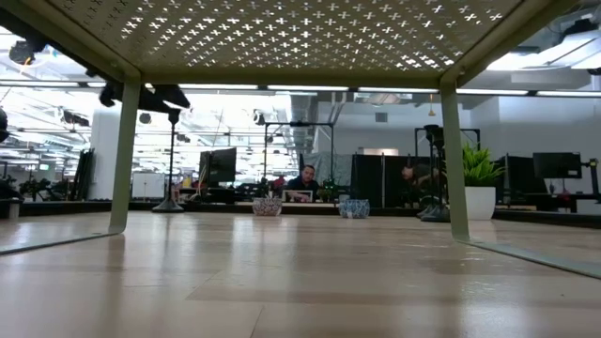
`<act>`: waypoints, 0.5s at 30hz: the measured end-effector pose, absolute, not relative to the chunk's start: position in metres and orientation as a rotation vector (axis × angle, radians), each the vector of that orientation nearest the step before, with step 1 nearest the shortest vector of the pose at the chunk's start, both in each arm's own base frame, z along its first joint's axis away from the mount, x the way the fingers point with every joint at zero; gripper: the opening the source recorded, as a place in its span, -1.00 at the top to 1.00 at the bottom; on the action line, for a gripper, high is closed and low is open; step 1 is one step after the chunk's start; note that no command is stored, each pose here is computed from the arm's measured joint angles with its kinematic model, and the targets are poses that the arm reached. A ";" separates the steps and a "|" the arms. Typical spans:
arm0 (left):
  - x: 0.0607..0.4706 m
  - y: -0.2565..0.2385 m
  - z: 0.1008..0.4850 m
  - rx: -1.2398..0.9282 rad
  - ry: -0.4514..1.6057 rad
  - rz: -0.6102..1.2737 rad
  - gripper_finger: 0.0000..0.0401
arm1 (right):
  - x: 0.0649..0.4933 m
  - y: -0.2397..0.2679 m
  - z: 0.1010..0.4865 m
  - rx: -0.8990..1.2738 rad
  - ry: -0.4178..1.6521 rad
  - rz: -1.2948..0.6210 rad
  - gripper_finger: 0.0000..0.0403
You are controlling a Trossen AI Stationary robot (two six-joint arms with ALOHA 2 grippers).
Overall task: Stock candles on shelf
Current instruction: Put the black candle holder on the shelf
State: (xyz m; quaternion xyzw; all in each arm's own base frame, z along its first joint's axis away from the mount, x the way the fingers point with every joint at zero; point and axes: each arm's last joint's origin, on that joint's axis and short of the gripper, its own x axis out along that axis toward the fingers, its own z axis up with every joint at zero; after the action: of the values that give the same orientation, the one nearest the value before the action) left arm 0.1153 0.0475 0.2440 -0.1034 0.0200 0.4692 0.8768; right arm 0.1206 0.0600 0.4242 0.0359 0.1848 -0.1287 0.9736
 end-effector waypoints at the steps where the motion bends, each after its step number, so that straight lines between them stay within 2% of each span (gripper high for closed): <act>1: 0.116 0.048 0.244 -0.219 0.037 0.943 -0.23 | 0.112 0.054 0.428 0.063 0.350 -0.259 -0.13; 6: 0.116 0.059 0.253 -0.250 -0.053 0.798 -0.21 | 0.068 0.019 0.441 0.050 0.219 -0.321 -0.13; 11: 0.107 0.075 0.253 -0.209 -0.049 0.891 -0.22 | 0.027 -0.011 0.445 0.132 0.095 -0.405 -0.13; 15: 0.103 0.085 0.249 -0.194 -0.025 0.973 -0.26 | 0.013 -0.020 0.447 0.176 0.040 -0.415 -0.13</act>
State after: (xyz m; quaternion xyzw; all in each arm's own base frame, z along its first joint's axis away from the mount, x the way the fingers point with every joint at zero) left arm 0.1029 0.0851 0.2495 -0.0931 -0.0118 0.4669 0.8793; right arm 0.0128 -0.0203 0.4467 0.0871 0.0199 -0.2058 0.9745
